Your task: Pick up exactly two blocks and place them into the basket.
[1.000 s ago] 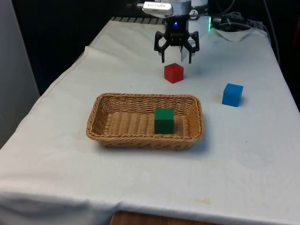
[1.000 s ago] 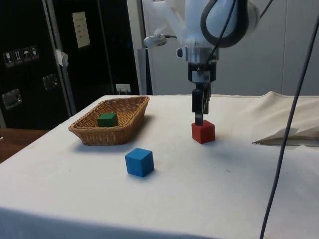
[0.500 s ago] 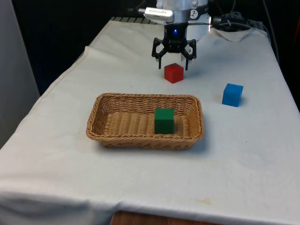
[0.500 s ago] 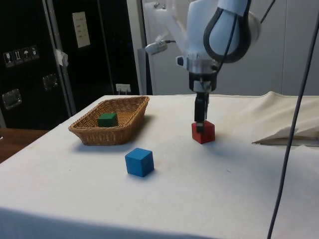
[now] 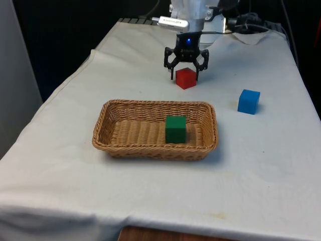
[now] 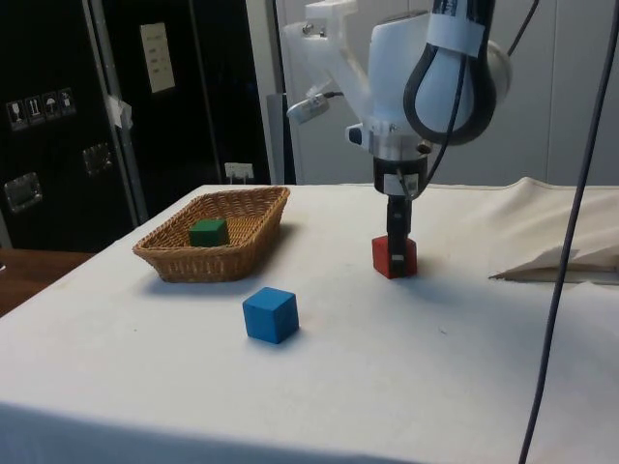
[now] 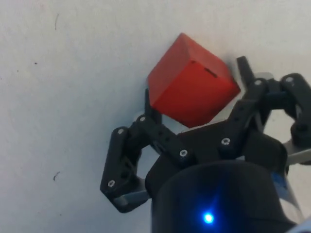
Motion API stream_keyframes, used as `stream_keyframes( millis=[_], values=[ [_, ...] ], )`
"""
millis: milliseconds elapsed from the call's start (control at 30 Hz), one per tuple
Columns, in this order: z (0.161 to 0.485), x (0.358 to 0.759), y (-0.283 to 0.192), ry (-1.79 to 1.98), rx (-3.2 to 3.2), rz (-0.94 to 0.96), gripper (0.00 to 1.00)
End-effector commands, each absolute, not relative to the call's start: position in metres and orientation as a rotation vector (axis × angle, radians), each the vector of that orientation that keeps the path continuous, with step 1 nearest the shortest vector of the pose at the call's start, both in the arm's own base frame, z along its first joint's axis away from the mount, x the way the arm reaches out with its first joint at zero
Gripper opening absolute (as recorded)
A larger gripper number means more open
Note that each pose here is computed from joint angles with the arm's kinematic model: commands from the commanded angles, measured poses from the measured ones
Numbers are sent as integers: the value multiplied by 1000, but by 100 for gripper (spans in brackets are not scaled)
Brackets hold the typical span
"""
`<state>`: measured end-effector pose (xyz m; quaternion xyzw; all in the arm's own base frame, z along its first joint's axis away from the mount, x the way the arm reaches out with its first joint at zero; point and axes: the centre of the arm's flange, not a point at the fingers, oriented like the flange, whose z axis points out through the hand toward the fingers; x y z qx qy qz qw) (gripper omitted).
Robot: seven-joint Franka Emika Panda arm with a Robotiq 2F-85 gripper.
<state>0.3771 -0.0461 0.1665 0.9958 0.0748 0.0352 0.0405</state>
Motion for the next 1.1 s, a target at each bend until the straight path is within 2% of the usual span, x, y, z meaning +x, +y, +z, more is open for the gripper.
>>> stream_keyframes(
  millis=[0, 100, 133, 233, 633, 1067],
  values=[
    [169, 376, -44, 237, 3054, 125, 57],
    [168, 375, -44, 240, 3053, 123, 26],
    [169, 376, -44, 240, 3053, 126, 21],
    [169, 375, -43, 245, 3052, 126, 16],
    [177, 380, -43, 244, 3059, 144, 16],
    [208, 390, -42, 235, 3097, 182, 16]
  ],
)
